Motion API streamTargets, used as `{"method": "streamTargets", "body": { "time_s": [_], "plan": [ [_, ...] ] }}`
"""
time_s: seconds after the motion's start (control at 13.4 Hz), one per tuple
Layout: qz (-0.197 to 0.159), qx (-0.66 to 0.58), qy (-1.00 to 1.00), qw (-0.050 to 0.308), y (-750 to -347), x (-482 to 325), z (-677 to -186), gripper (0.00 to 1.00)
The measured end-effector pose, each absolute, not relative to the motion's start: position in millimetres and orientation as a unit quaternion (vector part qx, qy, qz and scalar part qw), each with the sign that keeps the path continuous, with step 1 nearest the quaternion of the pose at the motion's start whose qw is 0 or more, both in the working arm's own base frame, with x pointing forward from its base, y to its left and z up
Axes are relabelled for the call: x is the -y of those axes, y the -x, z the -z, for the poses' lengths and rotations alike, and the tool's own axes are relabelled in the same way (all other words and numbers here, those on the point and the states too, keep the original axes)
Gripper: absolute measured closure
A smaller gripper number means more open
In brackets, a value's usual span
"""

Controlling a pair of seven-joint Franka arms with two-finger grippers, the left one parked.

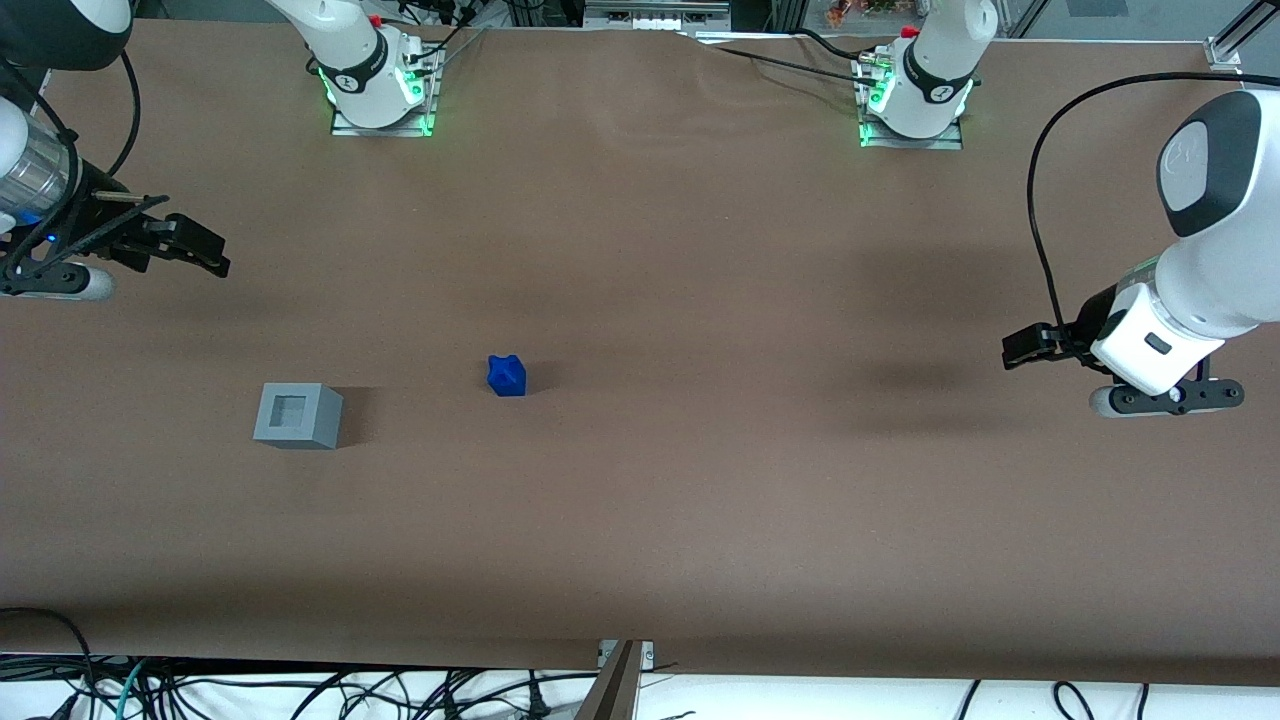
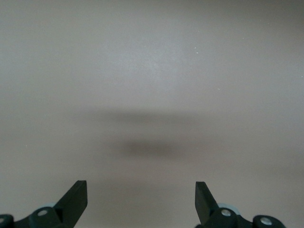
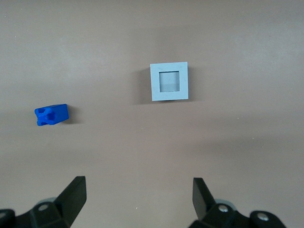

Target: Insert blue part into gray base with right arm

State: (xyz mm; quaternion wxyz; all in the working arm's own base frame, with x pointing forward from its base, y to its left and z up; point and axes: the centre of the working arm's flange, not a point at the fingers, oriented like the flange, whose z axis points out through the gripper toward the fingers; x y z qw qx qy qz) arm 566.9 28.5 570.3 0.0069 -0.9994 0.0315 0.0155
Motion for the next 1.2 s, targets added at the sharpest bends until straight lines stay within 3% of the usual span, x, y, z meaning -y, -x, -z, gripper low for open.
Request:
{"method": "streamTargets", "body": {
  "time_s": [1.2],
  "plan": [
    [-0.021,-0.028,0.999,0.007,-565.3,-34.2,-569.4,0.01]
  ]
}}
